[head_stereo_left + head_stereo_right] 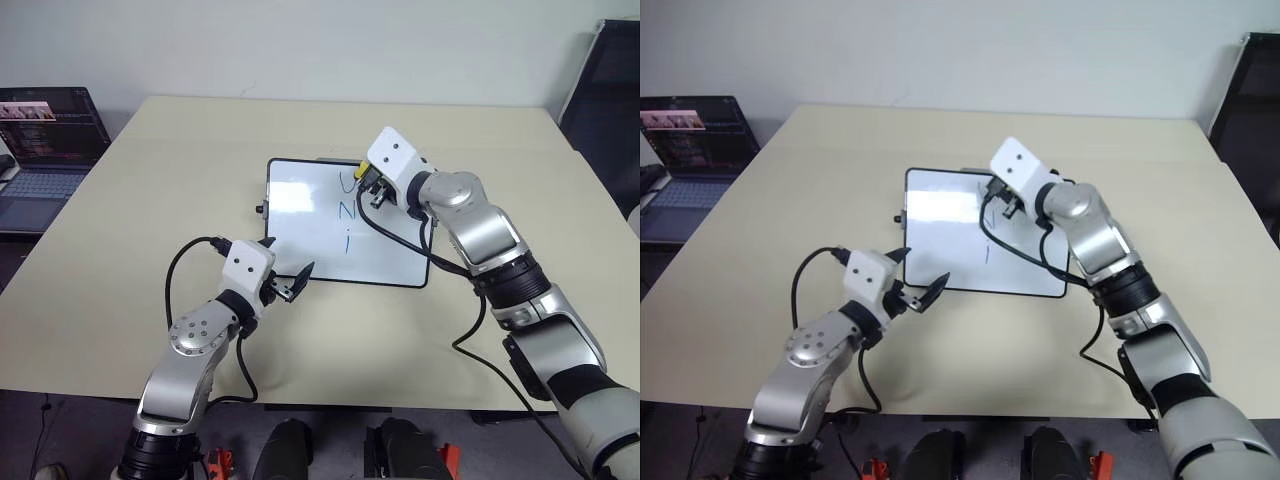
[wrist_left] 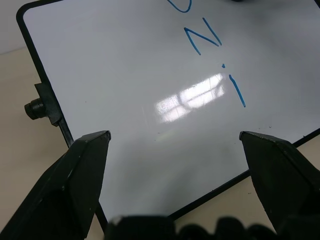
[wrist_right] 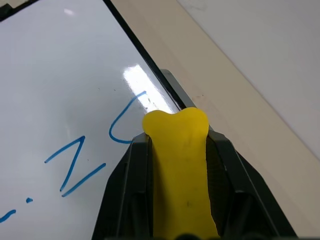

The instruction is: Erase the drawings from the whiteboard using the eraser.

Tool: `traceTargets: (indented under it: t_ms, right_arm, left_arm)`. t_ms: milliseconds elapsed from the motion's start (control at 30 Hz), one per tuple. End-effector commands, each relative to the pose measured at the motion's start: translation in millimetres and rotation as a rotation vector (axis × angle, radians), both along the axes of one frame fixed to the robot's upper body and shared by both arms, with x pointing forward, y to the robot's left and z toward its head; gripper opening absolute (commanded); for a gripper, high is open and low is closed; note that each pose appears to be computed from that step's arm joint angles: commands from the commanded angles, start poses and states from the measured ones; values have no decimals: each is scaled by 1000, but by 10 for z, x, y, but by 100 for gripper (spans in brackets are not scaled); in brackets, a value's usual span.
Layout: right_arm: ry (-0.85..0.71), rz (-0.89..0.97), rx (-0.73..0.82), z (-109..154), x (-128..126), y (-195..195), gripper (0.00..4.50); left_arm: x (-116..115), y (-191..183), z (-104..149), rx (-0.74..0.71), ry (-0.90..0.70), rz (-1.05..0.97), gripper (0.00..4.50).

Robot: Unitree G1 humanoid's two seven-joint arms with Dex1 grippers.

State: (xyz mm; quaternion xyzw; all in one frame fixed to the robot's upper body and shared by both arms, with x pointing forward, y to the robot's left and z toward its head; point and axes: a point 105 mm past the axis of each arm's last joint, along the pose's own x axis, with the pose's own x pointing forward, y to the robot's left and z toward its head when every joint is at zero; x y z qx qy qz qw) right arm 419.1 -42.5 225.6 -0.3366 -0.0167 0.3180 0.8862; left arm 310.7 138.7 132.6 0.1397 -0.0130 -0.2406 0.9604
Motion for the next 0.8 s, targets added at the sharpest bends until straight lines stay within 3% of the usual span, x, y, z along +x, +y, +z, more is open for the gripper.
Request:
traceTargets:
  t_ms: [33, 600, 800]
  right_arm:
    - [-48, 46, 10, 157, -28, 138, 108]
    - [9, 90, 16, -14, -59, 321, 108]
    - [-31, 100, -19, 93, -10, 365, 108]
  left_arm:
    - [-11, 36, 174, -2, -73, 17, 450]
    - [-48, 57, 208, -6, -82, 46, 450]
    - [-29, 48, 210, -4, -82, 42, 450]
